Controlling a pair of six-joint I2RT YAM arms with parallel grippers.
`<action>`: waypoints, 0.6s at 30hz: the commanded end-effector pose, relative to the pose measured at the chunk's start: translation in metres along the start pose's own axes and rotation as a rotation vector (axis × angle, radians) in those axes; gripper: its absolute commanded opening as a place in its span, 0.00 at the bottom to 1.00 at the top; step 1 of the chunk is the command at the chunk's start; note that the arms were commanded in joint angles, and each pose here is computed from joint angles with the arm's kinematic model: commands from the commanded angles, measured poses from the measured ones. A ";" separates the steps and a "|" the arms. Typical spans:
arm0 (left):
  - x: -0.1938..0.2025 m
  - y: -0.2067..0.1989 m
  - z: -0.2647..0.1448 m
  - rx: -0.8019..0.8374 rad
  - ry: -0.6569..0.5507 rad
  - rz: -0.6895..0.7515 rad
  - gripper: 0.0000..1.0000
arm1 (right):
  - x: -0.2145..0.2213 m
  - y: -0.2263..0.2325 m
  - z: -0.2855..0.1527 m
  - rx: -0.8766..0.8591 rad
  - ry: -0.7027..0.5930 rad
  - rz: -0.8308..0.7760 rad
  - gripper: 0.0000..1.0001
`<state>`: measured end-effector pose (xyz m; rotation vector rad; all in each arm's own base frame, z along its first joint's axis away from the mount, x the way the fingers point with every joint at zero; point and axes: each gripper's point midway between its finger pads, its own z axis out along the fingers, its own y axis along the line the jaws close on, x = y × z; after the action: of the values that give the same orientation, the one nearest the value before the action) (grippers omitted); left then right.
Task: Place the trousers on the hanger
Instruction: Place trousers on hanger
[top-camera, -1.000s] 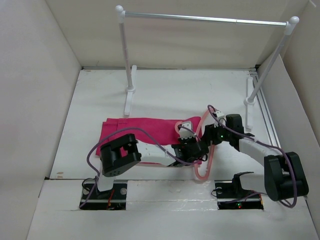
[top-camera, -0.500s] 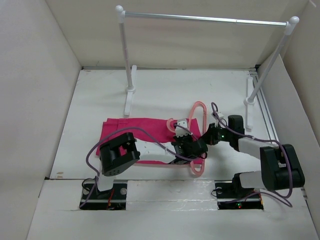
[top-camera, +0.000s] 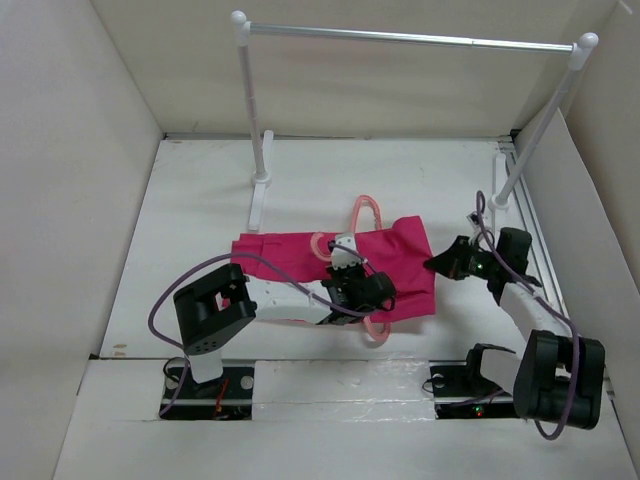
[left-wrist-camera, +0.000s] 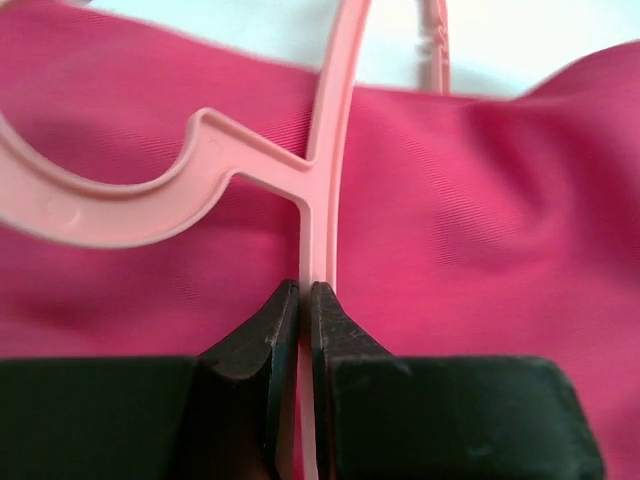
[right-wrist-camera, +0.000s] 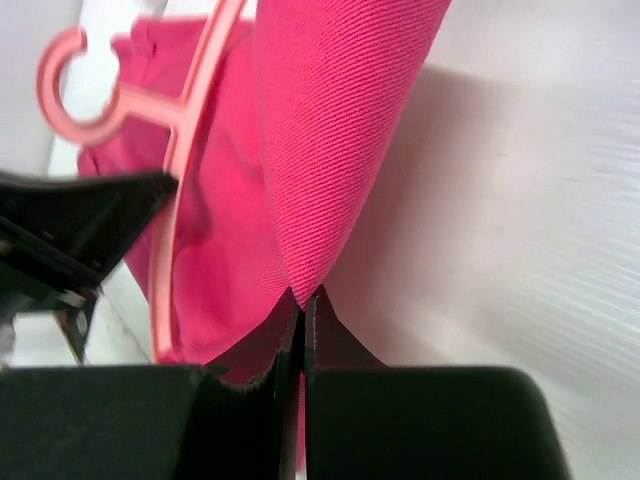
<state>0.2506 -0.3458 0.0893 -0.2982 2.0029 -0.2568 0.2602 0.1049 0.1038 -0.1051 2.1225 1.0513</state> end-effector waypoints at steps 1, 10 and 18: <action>0.007 0.034 0.000 -0.038 0.004 0.111 0.00 | -0.054 0.006 -0.017 -0.030 -0.137 -0.070 0.00; -0.023 0.067 -0.018 -0.071 -0.045 0.186 0.00 | -0.064 -0.038 -0.027 0.151 -0.117 -0.100 0.00; -0.050 0.048 -0.022 -0.064 -0.097 0.197 0.00 | -0.034 -0.073 -0.016 0.208 -0.036 -0.091 0.00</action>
<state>0.2374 -0.2915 0.0969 -0.1469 2.0106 -0.1095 0.2902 0.0495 0.0859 -0.0146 2.2015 0.8563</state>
